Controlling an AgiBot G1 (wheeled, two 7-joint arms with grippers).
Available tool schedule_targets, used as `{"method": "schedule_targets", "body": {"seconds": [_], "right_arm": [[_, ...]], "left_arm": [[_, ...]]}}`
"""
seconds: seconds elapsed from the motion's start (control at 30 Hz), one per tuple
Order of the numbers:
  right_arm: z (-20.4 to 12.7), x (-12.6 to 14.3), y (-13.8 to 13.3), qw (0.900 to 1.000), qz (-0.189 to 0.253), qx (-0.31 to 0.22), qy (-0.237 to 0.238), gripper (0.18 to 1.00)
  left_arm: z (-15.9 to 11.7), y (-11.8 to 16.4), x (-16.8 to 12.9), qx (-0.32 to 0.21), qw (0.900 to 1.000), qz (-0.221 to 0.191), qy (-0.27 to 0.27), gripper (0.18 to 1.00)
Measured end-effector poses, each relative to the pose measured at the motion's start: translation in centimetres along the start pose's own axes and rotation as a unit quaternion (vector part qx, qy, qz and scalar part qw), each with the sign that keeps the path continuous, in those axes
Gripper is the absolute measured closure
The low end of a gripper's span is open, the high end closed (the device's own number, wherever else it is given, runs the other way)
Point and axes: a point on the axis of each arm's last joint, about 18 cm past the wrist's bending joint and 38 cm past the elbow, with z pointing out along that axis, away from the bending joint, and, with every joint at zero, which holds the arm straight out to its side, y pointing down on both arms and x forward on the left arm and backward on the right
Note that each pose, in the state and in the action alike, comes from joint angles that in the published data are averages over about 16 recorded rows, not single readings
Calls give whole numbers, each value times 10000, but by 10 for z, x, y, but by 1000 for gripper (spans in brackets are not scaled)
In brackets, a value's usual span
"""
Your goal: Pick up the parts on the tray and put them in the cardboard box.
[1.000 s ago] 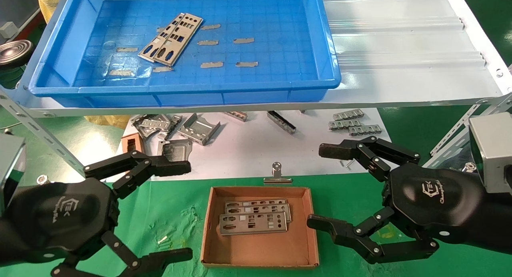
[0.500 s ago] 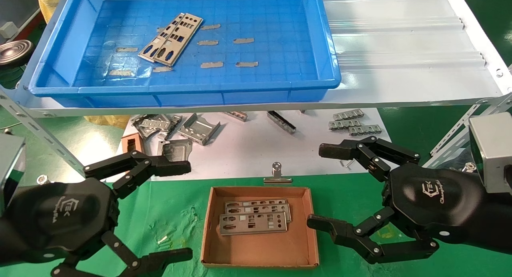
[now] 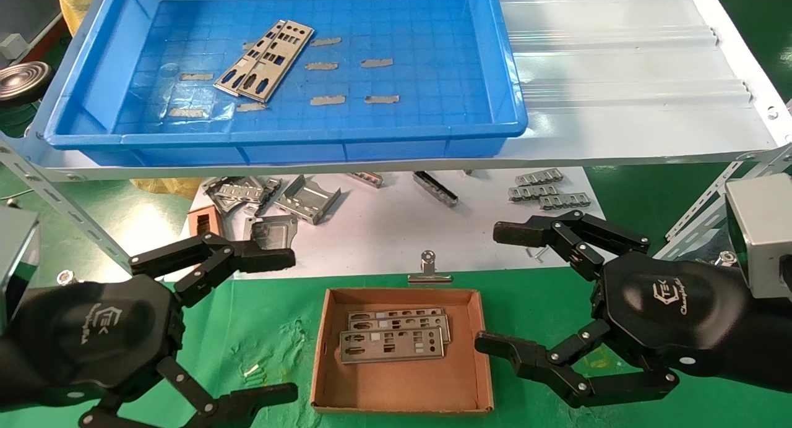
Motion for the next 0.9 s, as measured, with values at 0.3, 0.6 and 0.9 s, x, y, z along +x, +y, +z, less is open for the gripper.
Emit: {"method": "schedule_targets", "body": {"seconds": [0.3,0.6,0.9], "right_arm": [[0,0,0,10000,0,0,0,179],[0,0,0,10000,0,0,0,179],[0,0,0,10000,0,0,0,179]], "left_arm": [[0,0,0,0,10000,0,0,184],[0,0,0,0,10000,0,0,184],[0,0,0,0,10000,0,0,184]]}}
